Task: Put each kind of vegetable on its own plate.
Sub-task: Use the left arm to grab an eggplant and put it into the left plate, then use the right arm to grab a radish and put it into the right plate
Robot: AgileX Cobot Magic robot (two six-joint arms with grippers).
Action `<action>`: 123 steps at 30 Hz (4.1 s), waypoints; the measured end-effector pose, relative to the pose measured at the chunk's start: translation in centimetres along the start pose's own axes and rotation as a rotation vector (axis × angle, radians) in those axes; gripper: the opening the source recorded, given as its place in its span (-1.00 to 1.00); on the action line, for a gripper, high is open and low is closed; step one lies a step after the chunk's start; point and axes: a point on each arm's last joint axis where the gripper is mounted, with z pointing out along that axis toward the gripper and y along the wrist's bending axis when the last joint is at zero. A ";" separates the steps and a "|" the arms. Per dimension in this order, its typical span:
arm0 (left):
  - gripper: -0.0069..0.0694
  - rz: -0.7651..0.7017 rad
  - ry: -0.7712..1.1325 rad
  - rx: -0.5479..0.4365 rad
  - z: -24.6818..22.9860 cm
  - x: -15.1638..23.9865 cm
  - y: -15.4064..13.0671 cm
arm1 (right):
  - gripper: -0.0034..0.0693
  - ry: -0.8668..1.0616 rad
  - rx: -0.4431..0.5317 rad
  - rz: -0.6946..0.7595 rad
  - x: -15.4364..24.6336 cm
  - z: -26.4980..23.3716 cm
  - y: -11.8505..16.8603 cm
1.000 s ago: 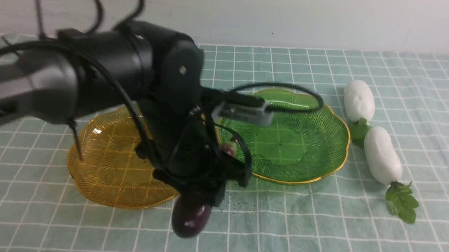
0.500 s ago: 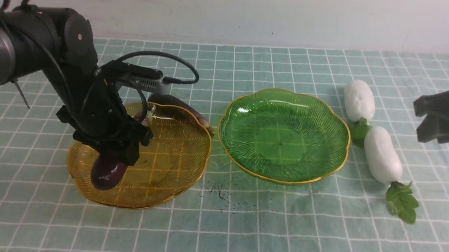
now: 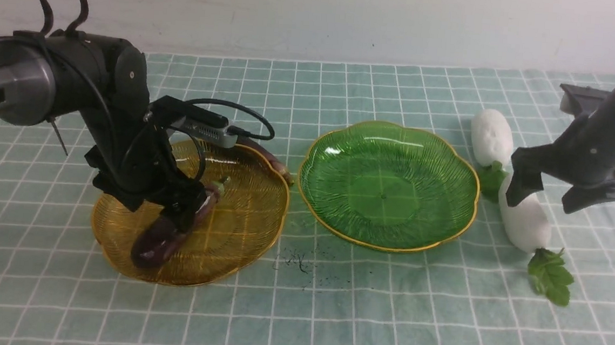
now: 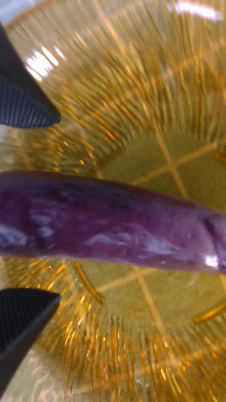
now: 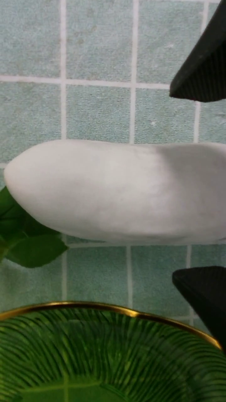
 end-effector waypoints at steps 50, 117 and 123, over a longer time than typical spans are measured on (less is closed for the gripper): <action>0.41 -0.211 -0.336 -0.096 3.8 -14.0 2.5 | 0.99 -0.132 -0.295 -0.143 -2.3 0.1 11.6; -0.84 -0.006 -0.272 0.023 -13.9 -5.3 -1.3 | 0.28 -0.319 0.055 0.017 -8.4 4.5 1.7; -0.84 -0.211 -0.181 0.005 -13.0 -1.2 3.8 | 0.29 -0.347 -0.001 -0.030 -8.6 -6.2 3.6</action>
